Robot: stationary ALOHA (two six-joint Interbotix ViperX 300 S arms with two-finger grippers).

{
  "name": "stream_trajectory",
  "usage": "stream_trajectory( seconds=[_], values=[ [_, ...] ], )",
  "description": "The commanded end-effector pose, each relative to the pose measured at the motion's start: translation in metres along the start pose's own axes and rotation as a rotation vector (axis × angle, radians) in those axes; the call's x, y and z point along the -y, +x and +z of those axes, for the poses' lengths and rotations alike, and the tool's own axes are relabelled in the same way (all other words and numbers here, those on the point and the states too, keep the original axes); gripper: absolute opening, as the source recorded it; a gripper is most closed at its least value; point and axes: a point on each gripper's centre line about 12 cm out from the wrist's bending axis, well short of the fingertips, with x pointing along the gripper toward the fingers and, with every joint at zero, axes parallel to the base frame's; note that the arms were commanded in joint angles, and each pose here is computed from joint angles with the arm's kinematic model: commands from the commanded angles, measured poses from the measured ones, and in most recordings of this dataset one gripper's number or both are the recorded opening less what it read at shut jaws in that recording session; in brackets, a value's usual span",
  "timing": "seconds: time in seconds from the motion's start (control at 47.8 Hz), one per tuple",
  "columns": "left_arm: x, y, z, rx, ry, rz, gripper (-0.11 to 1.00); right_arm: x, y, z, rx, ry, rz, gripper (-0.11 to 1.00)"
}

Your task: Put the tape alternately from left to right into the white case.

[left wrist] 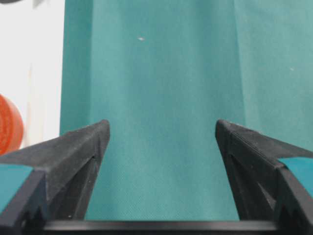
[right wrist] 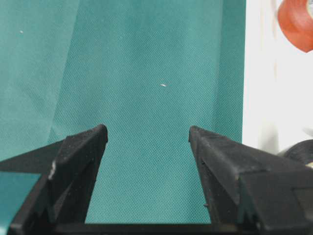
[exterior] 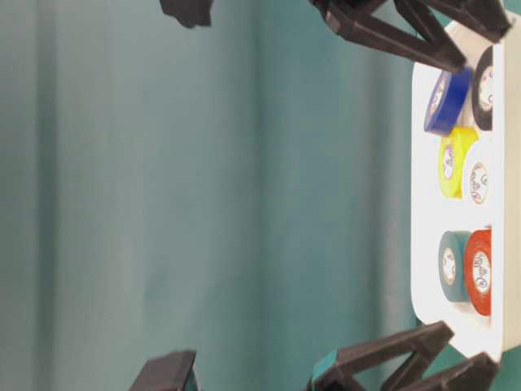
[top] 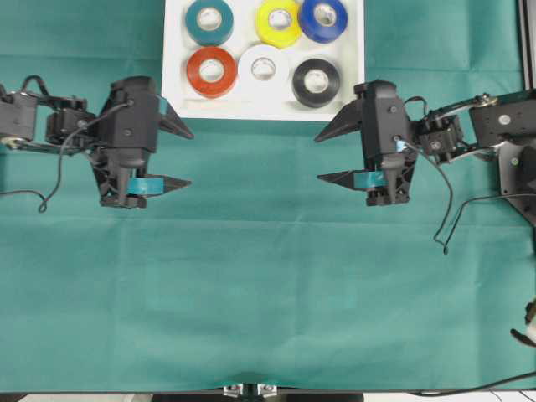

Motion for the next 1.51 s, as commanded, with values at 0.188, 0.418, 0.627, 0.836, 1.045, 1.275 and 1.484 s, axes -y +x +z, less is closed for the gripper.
stream_trajectory(
  seconds=[0.188, 0.418, 0.627, 0.836, 1.045, 1.275, 1.484],
  values=[
    [0.0, -0.023, -0.007, 0.084, -0.004, 0.004, 0.84, 0.0, -0.016, 0.006, 0.052, 0.001, 0.0, 0.76],
    [-0.001, -0.036, -0.015, 0.105, -0.008, 0.011, 0.84, 0.0, -0.026, 0.007, 0.076, 0.002, -0.003, 0.76],
    [-0.002, -0.047, -0.018, 0.133, -0.01, 0.015, 0.84, 0.0, -0.036, 0.005, 0.098, 0.001, -0.003, 0.76],
    [-0.004, -0.056, -0.022, 0.15, -0.014, 0.022, 0.83, -0.001, -0.048, 0.002, 0.122, 0.001, 0.0, 0.76],
    [-0.008, -0.068, -0.029, 0.177, -0.025, 0.037, 0.83, -0.001, -0.062, -0.002, 0.154, 0.005, -0.004, 0.76],
    [-0.01, -0.081, -0.033, 0.23, -0.031, 0.05, 0.83, 0.001, -0.07, -0.011, 0.163, 0.016, -0.007, 0.75],
    [-0.009, -0.094, -0.036, 0.279, -0.032, 0.053, 0.83, 0.0, -0.077, -0.014, 0.185, 0.014, -0.004, 0.76]
  ],
)
